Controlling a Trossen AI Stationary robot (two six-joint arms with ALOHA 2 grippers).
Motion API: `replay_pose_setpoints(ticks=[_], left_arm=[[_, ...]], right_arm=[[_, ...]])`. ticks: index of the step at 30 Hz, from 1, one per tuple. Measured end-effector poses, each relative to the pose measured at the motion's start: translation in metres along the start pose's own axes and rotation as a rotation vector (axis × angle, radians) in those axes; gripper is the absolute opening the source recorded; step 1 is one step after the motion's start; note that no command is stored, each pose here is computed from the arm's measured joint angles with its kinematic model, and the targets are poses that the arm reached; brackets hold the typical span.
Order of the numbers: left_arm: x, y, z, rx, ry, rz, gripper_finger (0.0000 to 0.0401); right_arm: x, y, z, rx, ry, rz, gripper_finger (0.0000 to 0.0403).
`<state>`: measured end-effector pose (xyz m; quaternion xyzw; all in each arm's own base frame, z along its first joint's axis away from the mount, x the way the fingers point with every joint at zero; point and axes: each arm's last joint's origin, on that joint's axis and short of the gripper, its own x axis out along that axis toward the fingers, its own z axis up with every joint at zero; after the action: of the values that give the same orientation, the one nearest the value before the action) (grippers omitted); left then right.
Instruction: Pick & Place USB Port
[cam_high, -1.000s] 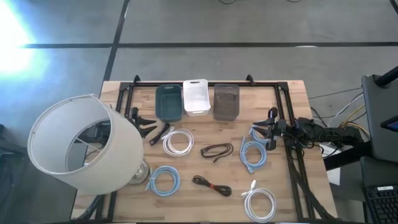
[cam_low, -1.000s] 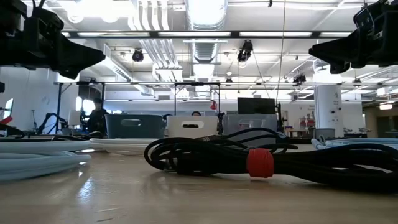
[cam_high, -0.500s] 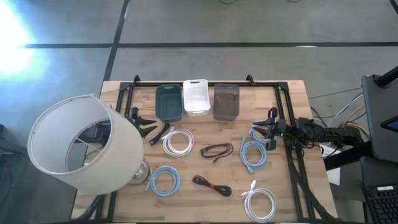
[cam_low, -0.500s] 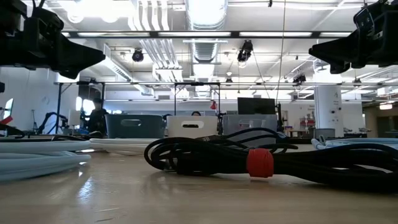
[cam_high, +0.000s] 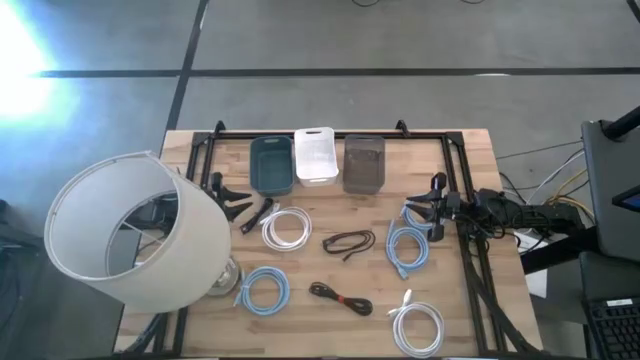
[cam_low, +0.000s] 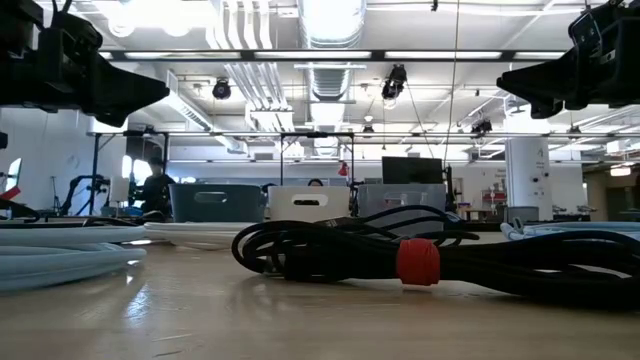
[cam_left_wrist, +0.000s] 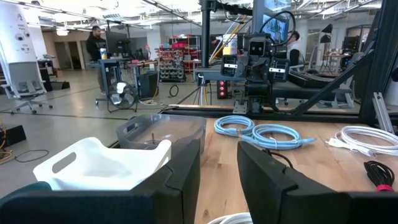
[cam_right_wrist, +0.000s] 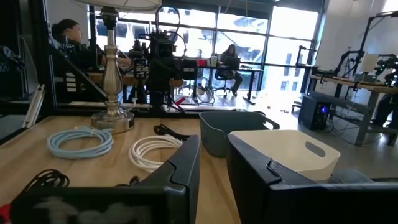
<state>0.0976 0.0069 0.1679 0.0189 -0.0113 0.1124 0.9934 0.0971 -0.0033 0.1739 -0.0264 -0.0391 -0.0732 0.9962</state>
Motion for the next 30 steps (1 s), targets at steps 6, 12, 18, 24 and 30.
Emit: replay_pose_setpoints(ticks=[6,12,18,24,30], left_arm=[[0.0000,0.0000,0.0000,0.000,0.000,0.000,0.0110],[0.0000,0.0000,0.0000,0.000,0.000,0.000,0.0110],[0.0000,0.0000,0.0000,0.000,0.000,0.000,0.0110],[0.0000,0.0000,0.0000,0.000,0.000,0.000,0.0110],[0.0000,0.0000,0.0000,0.000,0.000,0.000,0.0110]], right_arm=[[0.0000,0.0000,0.0000,0.000,0.000,0.000,0.0072],[0.0000,0.0000,0.0000,0.000,0.000,0.000,0.0082],[0.0000,0.0000,0.0001,0.000,0.000,0.000,0.0087],[0.0000,0.0000,0.0001,0.000,-0.001,0.000,0.0077],[0.0000,0.0000,0.0000,0.000,0.000,0.000,0.0068]])
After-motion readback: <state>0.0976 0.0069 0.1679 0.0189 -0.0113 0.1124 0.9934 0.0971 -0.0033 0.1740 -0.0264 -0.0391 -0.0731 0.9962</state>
